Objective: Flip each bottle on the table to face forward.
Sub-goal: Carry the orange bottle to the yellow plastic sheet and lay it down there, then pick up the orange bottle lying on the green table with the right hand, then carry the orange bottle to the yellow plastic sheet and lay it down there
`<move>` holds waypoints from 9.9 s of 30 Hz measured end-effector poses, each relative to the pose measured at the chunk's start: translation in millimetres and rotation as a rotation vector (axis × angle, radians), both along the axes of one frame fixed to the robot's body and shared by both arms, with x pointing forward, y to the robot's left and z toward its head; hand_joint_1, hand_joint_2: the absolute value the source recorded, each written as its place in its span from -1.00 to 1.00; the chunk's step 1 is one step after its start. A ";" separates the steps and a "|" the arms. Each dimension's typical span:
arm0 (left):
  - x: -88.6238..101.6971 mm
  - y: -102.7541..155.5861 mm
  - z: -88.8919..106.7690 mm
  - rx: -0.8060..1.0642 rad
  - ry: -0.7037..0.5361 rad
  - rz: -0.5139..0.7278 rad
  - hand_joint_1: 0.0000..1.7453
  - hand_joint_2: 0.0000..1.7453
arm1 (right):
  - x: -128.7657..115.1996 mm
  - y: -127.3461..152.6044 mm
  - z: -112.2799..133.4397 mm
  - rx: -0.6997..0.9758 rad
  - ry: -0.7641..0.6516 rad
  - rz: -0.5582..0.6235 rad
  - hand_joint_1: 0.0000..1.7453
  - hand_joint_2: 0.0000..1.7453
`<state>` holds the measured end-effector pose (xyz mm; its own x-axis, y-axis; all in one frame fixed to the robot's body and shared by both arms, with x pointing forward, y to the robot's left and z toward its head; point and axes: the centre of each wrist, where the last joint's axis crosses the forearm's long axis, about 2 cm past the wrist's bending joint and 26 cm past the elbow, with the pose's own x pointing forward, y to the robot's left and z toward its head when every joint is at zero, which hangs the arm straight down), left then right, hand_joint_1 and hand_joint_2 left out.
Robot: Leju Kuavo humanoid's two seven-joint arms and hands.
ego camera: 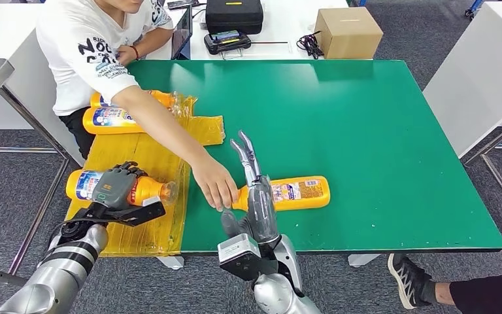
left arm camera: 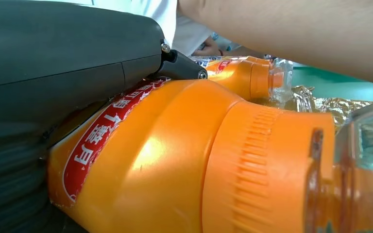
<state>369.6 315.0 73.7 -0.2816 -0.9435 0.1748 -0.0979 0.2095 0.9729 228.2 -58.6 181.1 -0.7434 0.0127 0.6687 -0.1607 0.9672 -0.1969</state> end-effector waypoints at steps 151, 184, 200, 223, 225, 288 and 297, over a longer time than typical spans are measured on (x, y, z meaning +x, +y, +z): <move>-33.5 -80.2 -8.7 -1.288 -0.183 0.218 -1.00 -1.00 | 164.8 -146.7 -75.1 -1.424 0.697 0.159 1.00 1.00; -58.0 -87.1 -17.6 -1.377 -0.129 0.212 -1.00 -1.00 | 68.8 -116.6 -66.7 -0.371 0.306 -0.276 1.00 1.00; -75.8 -135.7 -3.0 -1.725 0.290 -0.079 -1.00 1.00 | 33.3 -127.7 -71.0 -0.110 0.277 -0.418 1.00 1.00; -106.2 -194.3 15.7 -1.767 0.646 -0.464 -1.00 1.00 | 19.5 -24.7 -112.1 -0.143 0.480 -0.084 1.00 1.00; -105.6 -193.5 15.6 -1.764 0.648 -0.461 -1.00 1.00 | 21.4 -20.1 -111.1 -0.154 0.479 -0.077 1.00 1.00; -92.2 -160.7 6.4 -1.911 0.410 -0.208 1.00 1.00 | 25.7 47.6 -93.6 -0.522 0.395 0.127 -1.00 -1.00; -88.3 -158.6 20.3 -1.742 0.182 -0.150 1.00 1.00 | 23.0 36.8 -88.2 -0.418 0.393 0.060 -1.00 -1.00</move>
<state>281.3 156.3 94.0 -0.2047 0.3897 0.8979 0.0924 0.9209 -0.3787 251.2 -21.8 92.9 -0.4475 0.3004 0.8423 -0.3517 0.8069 -0.4746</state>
